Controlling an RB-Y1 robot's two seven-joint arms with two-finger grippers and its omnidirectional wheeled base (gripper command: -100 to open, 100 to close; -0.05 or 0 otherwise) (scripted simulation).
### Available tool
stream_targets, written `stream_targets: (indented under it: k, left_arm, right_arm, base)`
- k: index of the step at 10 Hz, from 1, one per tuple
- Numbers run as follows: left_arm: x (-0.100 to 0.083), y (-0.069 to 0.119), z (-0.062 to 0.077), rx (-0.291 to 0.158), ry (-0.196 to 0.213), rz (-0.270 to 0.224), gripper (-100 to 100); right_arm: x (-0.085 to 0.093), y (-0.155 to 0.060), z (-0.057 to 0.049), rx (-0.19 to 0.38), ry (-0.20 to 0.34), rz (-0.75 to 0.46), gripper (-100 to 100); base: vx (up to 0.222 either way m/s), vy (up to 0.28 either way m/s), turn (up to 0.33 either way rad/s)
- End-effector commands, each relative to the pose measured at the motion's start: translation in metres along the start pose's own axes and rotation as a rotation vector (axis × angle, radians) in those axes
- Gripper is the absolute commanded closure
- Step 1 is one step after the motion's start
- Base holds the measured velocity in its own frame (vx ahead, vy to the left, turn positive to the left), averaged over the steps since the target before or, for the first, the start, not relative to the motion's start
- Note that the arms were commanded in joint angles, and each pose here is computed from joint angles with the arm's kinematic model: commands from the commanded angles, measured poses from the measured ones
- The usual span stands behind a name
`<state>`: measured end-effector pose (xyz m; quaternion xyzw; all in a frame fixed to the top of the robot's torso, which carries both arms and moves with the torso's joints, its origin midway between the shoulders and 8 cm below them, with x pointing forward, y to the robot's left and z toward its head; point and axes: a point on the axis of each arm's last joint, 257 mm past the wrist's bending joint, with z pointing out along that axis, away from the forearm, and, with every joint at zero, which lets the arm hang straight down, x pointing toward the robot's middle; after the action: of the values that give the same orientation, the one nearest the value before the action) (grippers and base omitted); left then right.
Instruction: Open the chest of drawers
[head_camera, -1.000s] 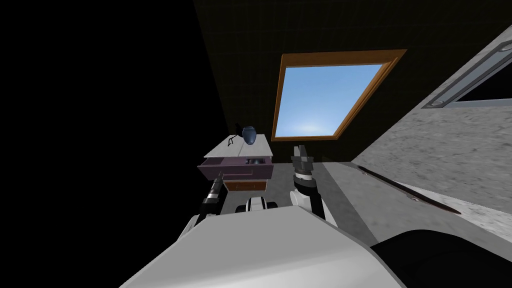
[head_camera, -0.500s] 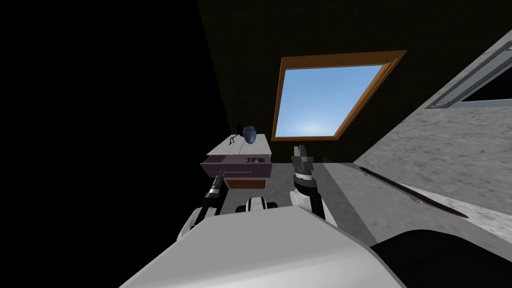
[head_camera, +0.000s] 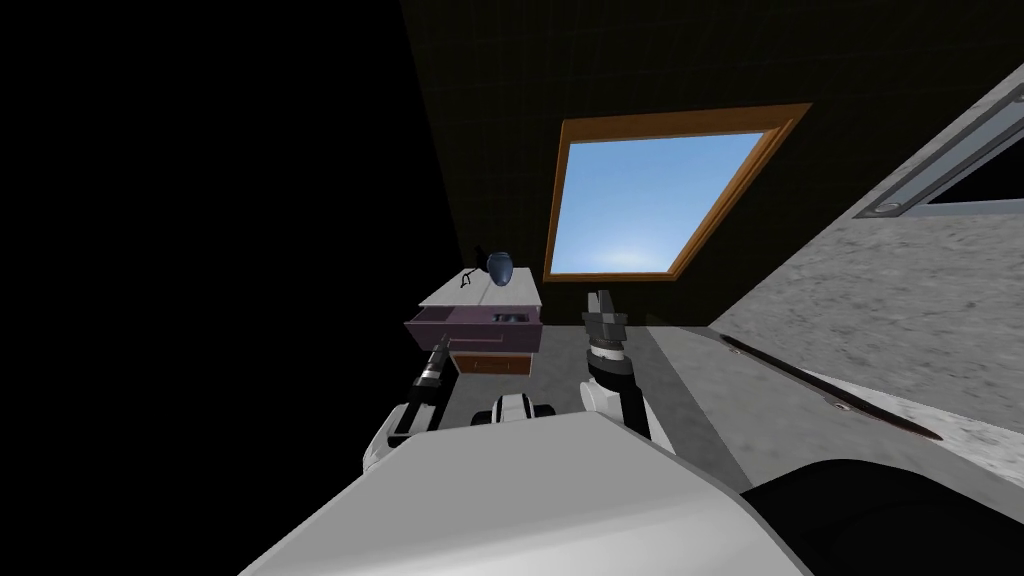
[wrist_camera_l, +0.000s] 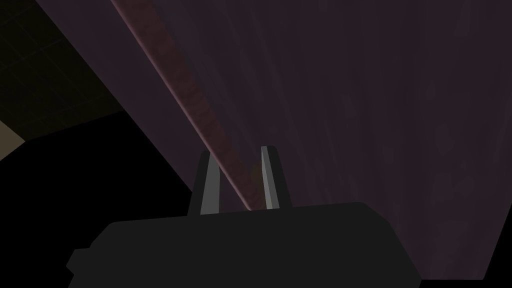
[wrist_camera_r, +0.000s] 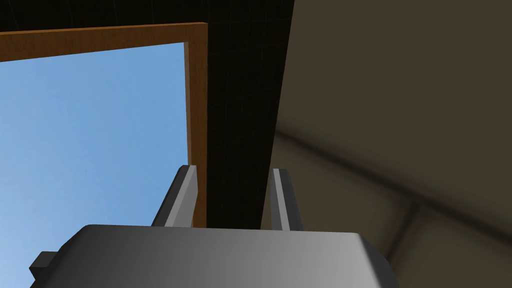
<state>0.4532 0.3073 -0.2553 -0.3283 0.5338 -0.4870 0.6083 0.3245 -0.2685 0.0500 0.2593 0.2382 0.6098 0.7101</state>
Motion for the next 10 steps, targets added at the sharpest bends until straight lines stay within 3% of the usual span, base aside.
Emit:
stream_targets:
  k: [1, 2, 4, 5, 7, 8, 10]
  left_arm:
    - [0.002, 0.002, 0.021, 0.014, 0.026, -0.005, 100]
    - [0.003, 0.013, 0.020, -0.009, 0.028, -0.008, 100]
    - [-0.004, 0.009, 0.046, 0.012, 0.038, -0.009, 100]
    - [-0.004, 0.018, 0.043, -0.007, 0.038, -0.011, 100]
    - [-0.013, 0.014, 0.066, 0.009, 0.046, -0.012, 100]
    - [-0.013, 0.018, 0.066, 0.000, 0.046, -0.014, 100]
    - [-0.023, 0.013, 0.087, 0.015, 0.051, -0.017, 100]
  right_arm:
    - [0.000, 0.000, 0.000, 0.000, 0.000, 0.000, 0]
    - [0.000, 0.000, 0.000, 0.000, 0.000, 0.000, 0]
    - [0.000, 0.000, 0.000, 0.000, 0.000, 0.000, 0]
    - [0.000, 0.000, 0.000, 0.000, 0.000, 0.000, 0]
    - [0.000, 0.000, 0.000, 0.000, 0.000, 0.000, 0]
    - [0.000, 0.000, 0.000, 0.000, 0.000, 0.000, 0]
    - [0.000, 0.000, 0.000, 0.000, 0.000, 0.000, 0]
  base:
    - [-0.111, -0.048, 0.082]
    - [-0.070, -0.013, 0.000]
    - [-0.115, -0.042, 0.073]
    - [-0.057, -0.022, 0.021]
    - [-0.122, -0.031, 0.064]
    - [-0.055, -0.021, 0.010]
    - [-0.096, -0.057, 0.082]
